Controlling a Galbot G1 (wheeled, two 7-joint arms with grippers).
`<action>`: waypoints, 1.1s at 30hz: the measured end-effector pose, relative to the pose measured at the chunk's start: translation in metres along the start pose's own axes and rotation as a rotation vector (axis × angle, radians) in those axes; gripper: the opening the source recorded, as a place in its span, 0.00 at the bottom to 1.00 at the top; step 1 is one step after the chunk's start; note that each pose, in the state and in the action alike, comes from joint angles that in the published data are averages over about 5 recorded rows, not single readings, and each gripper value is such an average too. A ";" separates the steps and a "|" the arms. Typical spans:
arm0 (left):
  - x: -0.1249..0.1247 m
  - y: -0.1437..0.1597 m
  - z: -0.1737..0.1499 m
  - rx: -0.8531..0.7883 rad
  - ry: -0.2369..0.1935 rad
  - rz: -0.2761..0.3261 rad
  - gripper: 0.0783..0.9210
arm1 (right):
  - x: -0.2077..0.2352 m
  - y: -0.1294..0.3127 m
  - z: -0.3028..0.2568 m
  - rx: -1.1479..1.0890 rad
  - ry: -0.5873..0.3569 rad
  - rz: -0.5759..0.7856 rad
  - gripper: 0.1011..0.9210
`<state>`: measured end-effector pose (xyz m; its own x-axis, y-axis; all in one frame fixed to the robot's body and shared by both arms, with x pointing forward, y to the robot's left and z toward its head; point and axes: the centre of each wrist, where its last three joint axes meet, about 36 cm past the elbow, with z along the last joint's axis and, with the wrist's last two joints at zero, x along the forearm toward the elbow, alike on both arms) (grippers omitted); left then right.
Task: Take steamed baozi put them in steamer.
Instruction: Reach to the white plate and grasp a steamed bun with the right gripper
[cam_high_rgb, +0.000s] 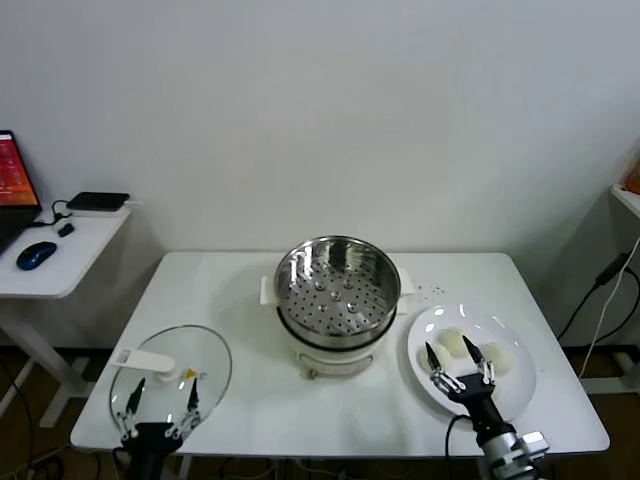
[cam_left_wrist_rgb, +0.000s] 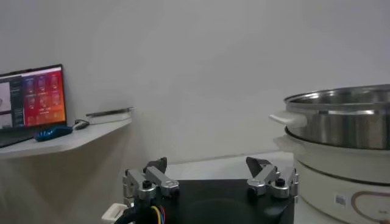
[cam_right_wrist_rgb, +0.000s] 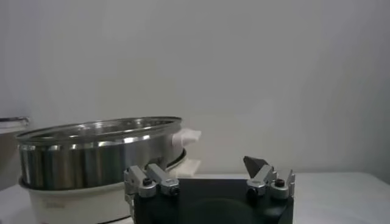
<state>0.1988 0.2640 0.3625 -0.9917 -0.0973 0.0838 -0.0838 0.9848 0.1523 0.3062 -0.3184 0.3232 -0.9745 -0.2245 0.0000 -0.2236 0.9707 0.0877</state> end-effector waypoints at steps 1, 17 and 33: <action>0.000 0.000 0.000 0.000 0.000 0.000 0.88 | -0.001 -0.002 -0.001 0.003 0.000 0.001 0.88; -0.007 -0.004 -0.003 0.008 -0.012 0.012 0.88 | -0.060 -0.090 -0.057 0.231 0.087 -0.146 0.88; -0.010 -0.004 -0.003 0.009 -0.018 0.015 0.88 | -0.158 -0.189 -0.171 0.630 0.467 -0.620 0.88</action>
<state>0.2096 0.2606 0.3644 -0.9944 -0.0804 0.0684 -0.0700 0.9873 0.1424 0.5054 -0.4814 0.4774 -0.6064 -0.5865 0.5369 -0.7917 0.5081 -0.3391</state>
